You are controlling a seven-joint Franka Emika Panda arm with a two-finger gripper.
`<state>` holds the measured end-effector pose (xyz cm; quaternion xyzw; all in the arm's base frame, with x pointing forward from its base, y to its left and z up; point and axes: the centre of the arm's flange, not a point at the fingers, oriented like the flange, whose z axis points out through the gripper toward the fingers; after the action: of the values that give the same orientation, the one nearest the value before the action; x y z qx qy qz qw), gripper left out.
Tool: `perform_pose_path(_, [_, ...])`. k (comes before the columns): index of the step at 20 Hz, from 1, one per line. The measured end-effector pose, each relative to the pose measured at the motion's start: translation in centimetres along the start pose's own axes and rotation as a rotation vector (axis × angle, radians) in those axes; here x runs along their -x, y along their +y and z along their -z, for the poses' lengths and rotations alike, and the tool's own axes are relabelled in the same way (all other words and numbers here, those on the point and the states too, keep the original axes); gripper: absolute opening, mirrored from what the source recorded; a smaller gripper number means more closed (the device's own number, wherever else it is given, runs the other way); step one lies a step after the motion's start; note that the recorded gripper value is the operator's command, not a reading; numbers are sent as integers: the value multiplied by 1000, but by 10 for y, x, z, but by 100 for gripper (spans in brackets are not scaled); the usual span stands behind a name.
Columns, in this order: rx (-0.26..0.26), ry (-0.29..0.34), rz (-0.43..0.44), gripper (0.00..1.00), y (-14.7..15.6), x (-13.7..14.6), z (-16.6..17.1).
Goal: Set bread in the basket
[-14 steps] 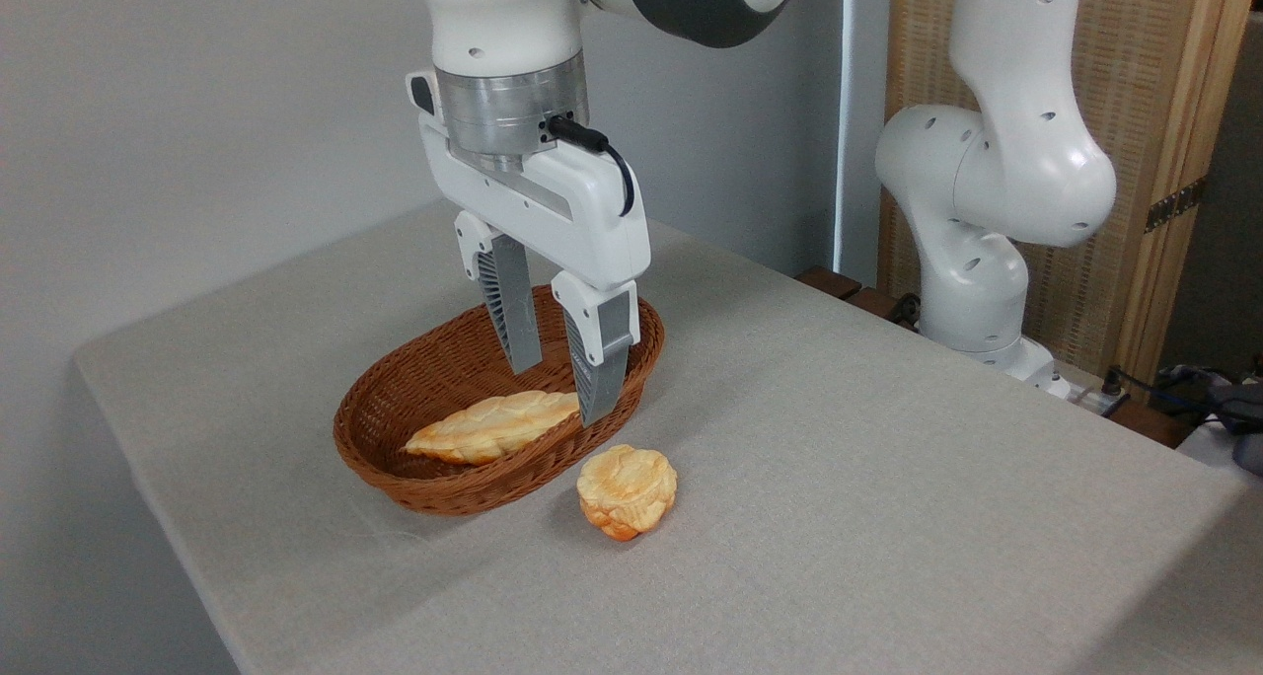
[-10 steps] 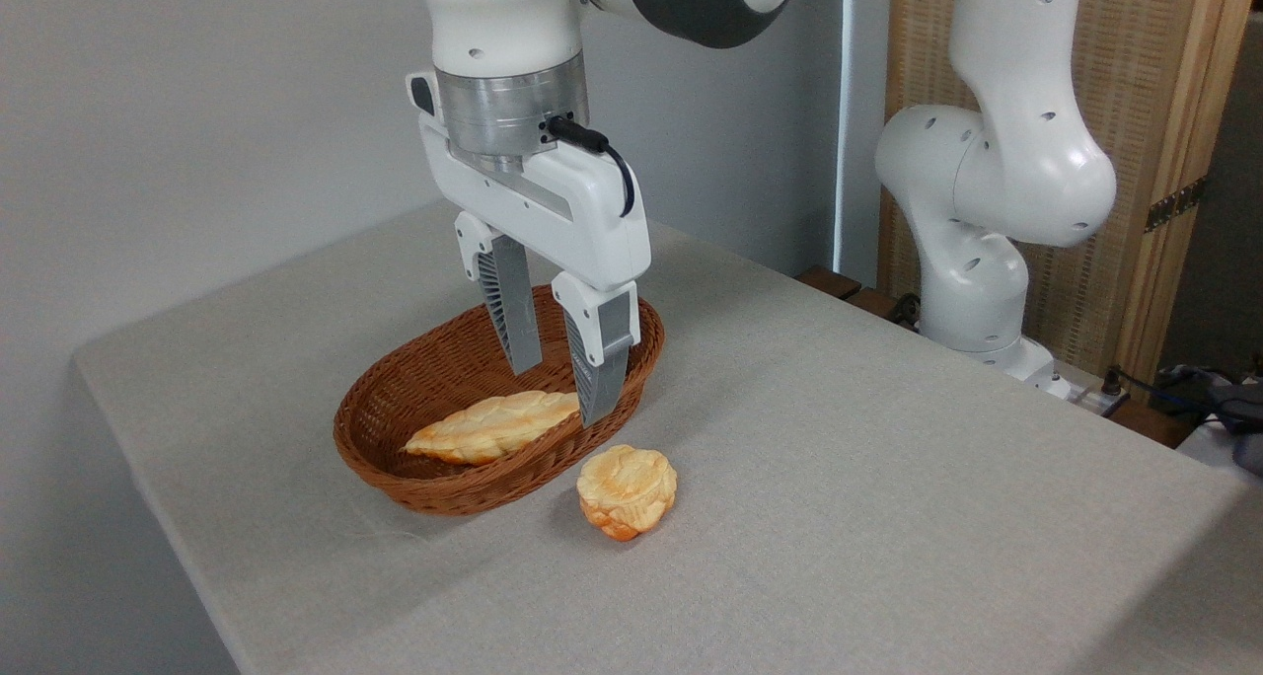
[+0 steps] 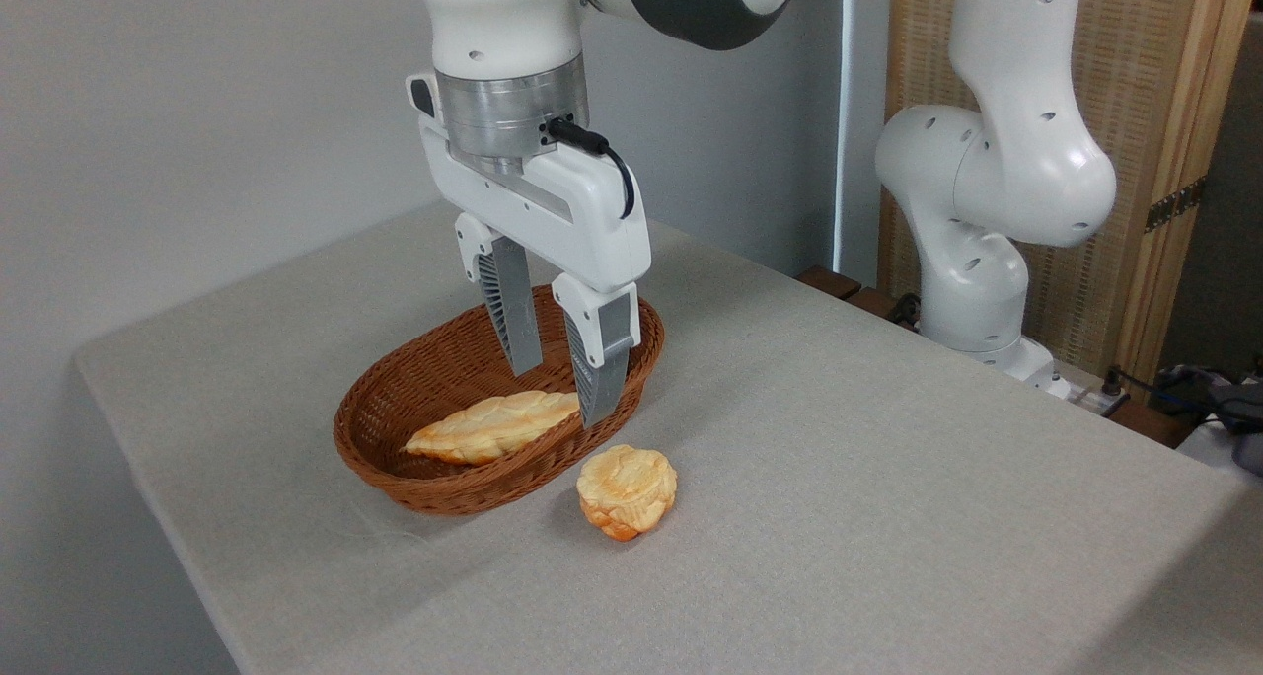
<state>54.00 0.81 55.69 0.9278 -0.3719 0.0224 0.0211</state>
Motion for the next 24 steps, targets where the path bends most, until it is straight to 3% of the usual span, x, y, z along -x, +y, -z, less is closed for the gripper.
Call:
perform_pose_path(18, [0, 1, 1, 100, -5, 5, 0])
perform_pose_path(24, [1, 0, -51, 100, -9, 9, 0])
